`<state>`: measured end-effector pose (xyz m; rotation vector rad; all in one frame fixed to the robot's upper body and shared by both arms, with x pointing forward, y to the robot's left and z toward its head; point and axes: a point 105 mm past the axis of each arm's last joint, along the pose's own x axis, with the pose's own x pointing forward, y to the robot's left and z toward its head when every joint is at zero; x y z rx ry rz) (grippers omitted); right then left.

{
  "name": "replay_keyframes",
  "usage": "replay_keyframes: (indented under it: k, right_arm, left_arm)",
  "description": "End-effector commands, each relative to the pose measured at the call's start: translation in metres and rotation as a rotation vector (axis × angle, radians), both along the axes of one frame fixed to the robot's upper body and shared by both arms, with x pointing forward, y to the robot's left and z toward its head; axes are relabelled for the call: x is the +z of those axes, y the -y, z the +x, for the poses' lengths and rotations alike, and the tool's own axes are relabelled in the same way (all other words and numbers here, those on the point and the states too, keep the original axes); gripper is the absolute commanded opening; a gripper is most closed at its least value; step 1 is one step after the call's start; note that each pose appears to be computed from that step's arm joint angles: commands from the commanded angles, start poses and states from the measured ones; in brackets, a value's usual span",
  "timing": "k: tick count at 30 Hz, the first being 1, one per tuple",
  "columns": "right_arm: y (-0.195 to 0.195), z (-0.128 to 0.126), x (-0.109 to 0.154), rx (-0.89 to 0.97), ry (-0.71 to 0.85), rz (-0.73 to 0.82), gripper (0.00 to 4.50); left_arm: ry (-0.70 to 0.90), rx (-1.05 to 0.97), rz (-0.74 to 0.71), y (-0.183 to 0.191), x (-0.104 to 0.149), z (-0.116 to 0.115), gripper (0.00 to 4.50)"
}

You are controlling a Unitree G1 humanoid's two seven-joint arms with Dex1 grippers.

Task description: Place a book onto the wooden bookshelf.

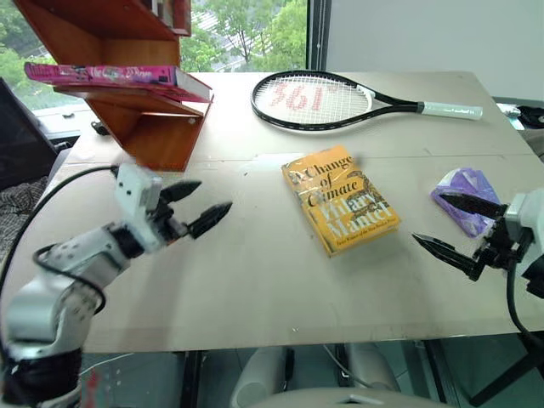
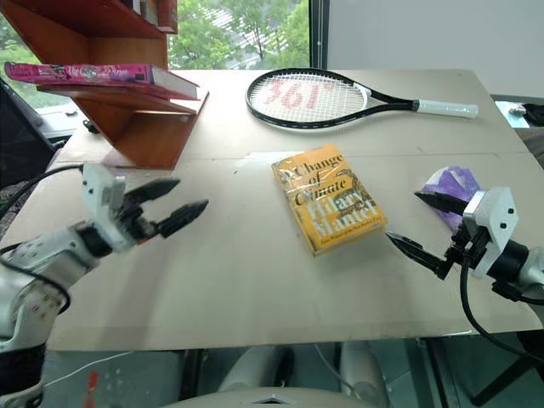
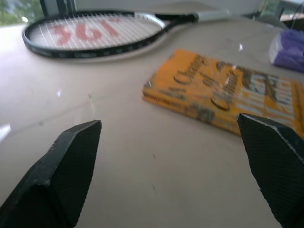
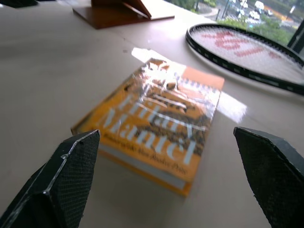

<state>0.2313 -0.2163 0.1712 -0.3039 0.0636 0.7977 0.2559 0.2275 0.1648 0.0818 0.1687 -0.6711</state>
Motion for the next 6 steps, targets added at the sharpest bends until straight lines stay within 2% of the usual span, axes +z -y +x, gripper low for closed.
replay_keyframes:
  k: [1, 6]
  right_arm:
    - [0.021, -0.006, -0.003, -0.035, 0.006, -0.085, 4.50]
    - [0.036, -0.011, -0.010, -0.069, -0.025, -0.103, 4.50]
  left_arm:
    - [-0.004, 0.002, 0.037, -0.011, 0.008, -0.021, 4.49]
    - [-0.054, 0.037, 0.029, -0.025, -0.002, -0.039, 4.49]
